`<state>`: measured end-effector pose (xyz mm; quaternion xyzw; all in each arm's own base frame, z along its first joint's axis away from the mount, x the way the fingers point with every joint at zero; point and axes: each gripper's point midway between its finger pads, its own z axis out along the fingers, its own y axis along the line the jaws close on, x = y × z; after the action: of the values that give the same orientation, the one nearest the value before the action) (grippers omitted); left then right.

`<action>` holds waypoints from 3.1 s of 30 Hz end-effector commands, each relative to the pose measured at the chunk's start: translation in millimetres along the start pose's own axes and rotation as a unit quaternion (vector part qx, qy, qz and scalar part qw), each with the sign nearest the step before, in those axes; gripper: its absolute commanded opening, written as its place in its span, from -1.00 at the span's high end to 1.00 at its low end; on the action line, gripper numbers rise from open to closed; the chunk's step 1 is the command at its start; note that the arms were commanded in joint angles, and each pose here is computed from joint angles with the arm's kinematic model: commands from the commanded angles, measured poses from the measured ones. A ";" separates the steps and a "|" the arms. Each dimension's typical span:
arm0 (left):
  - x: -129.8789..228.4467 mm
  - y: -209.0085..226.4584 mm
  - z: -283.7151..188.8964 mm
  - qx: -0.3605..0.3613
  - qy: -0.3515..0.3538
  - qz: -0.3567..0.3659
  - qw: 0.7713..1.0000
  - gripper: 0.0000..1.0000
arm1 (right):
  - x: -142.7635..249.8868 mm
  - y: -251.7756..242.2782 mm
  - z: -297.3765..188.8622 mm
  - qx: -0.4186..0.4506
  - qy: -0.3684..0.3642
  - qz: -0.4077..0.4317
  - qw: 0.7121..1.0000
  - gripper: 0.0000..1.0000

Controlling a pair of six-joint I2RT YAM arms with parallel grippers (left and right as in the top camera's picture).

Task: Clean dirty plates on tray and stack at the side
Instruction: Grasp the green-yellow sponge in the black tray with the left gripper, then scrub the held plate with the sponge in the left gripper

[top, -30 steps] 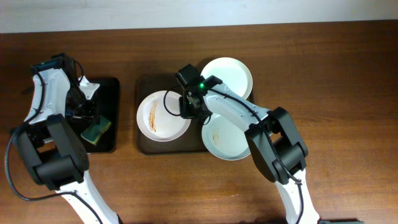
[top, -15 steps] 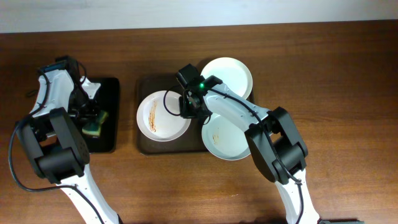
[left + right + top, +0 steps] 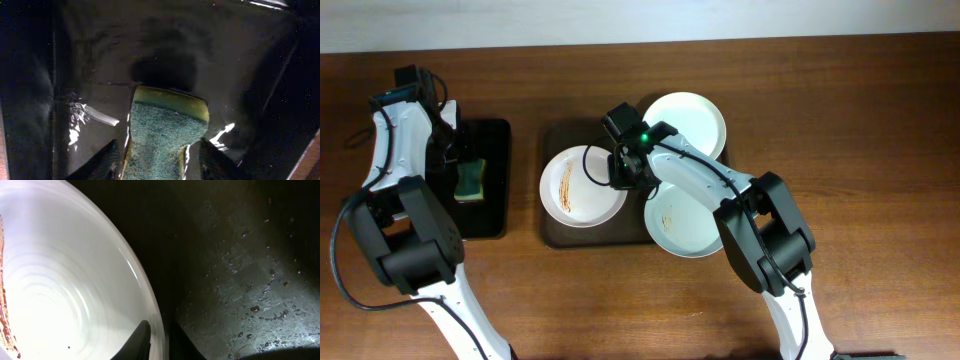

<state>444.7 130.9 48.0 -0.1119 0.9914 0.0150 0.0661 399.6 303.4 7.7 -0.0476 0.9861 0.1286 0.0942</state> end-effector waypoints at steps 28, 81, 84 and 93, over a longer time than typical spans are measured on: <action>7.3 -8.2 -121.4 0.022 -0.014 -0.003 1.000 0.99 | 7.7 -7.9 12.5 0.018 0.009 0.000 1.000 0.78; 43.6 -246.4 25.3 0.175 -0.098 0.267 0.943 0.99 | -0.6 -5.8 8.9 -0.045 0.023 -0.005 0.999 0.90; 87.1 -239.2 30.0 0.175 -0.007 0.266 0.948 0.99 | -0.7 -5.7 8.9 -0.045 0.023 -0.005 0.999 0.90; 78.2 -169.0 29.9 0.022 0.030 0.085 0.996 0.99 | 0.8 -6.5 8.9 -0.044 0.026 -0.004 0.999 0.90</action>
<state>384.2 -96.1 8.4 0.0560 0.9922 -0.1116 -0.0013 406.5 299.7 9.6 -0.0604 0.9792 0.1762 0.0802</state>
